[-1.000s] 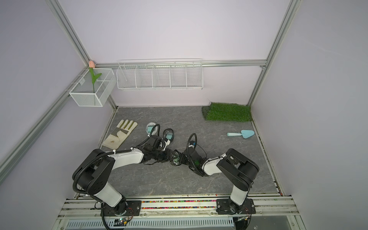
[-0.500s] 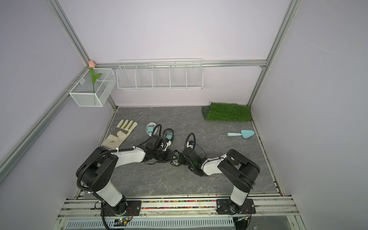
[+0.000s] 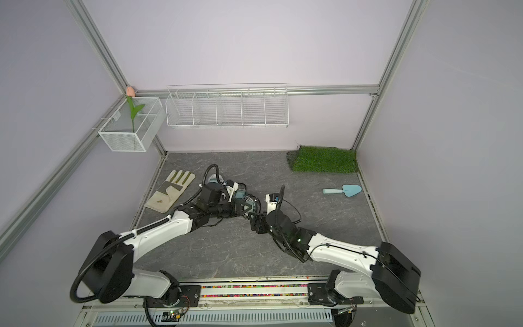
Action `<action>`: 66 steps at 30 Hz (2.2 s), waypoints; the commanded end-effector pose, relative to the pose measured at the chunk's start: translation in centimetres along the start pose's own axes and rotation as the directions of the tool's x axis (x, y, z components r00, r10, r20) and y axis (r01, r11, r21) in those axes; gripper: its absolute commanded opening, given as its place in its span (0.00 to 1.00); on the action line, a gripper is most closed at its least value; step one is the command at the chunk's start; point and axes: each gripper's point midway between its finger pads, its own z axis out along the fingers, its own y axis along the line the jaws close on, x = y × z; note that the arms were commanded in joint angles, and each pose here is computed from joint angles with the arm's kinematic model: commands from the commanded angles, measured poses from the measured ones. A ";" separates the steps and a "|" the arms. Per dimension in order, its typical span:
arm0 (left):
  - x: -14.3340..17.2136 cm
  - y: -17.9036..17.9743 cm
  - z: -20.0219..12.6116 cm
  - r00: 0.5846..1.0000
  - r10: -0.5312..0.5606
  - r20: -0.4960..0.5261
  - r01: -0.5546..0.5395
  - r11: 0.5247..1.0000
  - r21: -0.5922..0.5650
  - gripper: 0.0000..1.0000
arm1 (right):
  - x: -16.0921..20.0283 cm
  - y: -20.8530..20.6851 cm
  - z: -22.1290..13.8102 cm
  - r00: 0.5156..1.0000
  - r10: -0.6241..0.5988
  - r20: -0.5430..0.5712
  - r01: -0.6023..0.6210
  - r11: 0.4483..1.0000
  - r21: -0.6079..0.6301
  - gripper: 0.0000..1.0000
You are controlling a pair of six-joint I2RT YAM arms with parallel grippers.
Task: Pack away charging kits
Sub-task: Pick up the storage bag at the center of the board, then zip the zipper on the storage bag.
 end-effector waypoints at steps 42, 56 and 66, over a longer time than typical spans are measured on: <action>-5.8 -11.7 -14.3 0.803 -0.078 0.591 -0.174 0.918 0.358 0.00 | -2.2 13.9 -3.4 0.893 -0.353 0.279 0.428 0.858 -0.285 0.44; -5.4 -10.7 -14.8 0.790 -0.112 0.603 -0.132 0.930 0.344 0.00 | -3.9 11.9 -4.7 0.855 -0.376 0.357 0.460 0.868 -0.188 0.37; -4.8 -13.1 -15.6 0.818 -0.162 0.552 -0.150 0.866 0.476 0.00 | -5.2 9.6 -6.5 0.834 -0.386 0.394 0.479 0.861 -0.170 0.46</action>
